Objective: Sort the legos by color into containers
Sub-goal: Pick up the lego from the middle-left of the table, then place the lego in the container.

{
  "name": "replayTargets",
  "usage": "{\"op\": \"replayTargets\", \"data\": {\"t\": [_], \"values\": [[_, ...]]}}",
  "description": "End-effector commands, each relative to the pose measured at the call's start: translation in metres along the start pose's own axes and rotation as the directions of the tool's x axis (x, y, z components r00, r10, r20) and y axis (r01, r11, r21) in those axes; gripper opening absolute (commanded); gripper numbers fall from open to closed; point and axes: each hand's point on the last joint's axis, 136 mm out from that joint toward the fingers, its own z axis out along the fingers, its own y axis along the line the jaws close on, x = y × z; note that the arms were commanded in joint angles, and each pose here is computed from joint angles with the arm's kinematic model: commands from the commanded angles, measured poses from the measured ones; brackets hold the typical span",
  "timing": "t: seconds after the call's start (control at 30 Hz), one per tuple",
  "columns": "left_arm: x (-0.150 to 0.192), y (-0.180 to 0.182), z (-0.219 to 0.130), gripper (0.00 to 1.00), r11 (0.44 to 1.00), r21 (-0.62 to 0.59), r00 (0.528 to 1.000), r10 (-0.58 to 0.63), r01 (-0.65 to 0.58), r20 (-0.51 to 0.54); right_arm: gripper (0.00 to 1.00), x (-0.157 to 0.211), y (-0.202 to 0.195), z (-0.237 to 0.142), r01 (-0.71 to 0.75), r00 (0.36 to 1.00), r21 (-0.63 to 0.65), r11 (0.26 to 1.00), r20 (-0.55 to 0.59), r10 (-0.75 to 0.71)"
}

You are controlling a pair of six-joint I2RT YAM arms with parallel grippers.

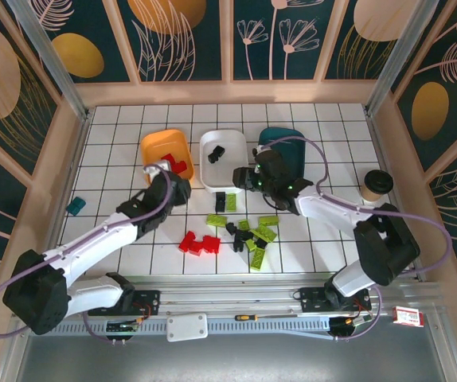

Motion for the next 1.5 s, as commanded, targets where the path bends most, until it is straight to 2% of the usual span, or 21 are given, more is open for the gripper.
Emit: {"op": "replayTargets", "data": {"t": [0.0,0.2,0.37,0.57,0.73,0.8,0.9,1.03,1.13,1.2,1.37,1.47], "values": [[-0.029,0.001,0.014,0.5,1.0,-0.013,1.0,-0.001,0.001,0.023,0.63,-0.005,0.007,-0.017,-0.016,0.999,-0.047,0.999,0.04,0.018],[-0.07,0.0,0.06,0.48,0.998,-0.06,0.999,-0.022,0.024,0.035,0.63,0.008,0.002,-0.039,-0.018,0.999,-0.064,0.998,0.034,0.02],[-0.065,0.012,0.102,0.48,0.99,-0.142,0.999,-0.021,0.017,-0.026,0.64,0.024,-0.013,-0.058,-0.028,0.999,-0.039,0.999,0.03,0.03],[-0.067,0.01,0.126,0.65,0.989,-0.143,0.998,-0.048,0.04,-0.05,0.65,0.062,-0.036,-0.067,-0.062,0.997,0.005,0.998,-0.038,0.063],[-0.088,-0.003,0.114,0.83,0.994,-0.095,0.998,-0.061,0.06,-0.014,0.66,0.097,-0.064,-0.071,-0.106,0.99,0.083,0.991,-0.085,0.113],[-0.1,-0.014,0.094,0.9,0.996,-0.03,0.997,-0.079,0.079,0.01,0.66,0.107,-0.07,-0.072,-0.121,0.987,0.095,0.988,-0.098,0.13],[-0.102,-0.029,0.067,0.99,0.992,0.075,0.994,-0.107,0.105,0.022,0.65,0.116,-0.077,-0.07,-0.136,0.983,0.113,0.984,-0.106,0.148],[-0.081,-0.051,0.026,0.99,0.98,0.181,0.995,-0.092,0.085,0.029,0.66,0.117,-0.075,-0.064,-0.138,0.982,0.109,0.984,-0.112,0.15],[-0.047,-0.057,0.004,0.99,0.971,0.229,0.997,-0.072,0.071,-0.001,0.67,0.116,-0.076,-0.057,-0.127,0.982,0.127,0.984,-0.123,0.142],[-0.023,-0.051,-0.005,0.99,0.965,0.246,0.996,-0.083,0.091,-0.043,0.69,0.119,-0.079,-0.053,-0.11,0.982,0.161,0.981,-0.134,0.132],[0.01,-0.029,-0.022,0.99,0.952,0.269,0.989,-0.125,0.143,-0.084,0.85,0.122,-0.081,-0.046,-0.038,0.985,0.23,0.972,-0.153,0.075],[0.019,-0.017,-0.028,0.99,0.955,0.256,0.988,-0.135,0.151,-0.081,0.86,0.125,-0.08,-0.04,-0.006,0.984,0.25,0.968,-0.168,0.05]]}}
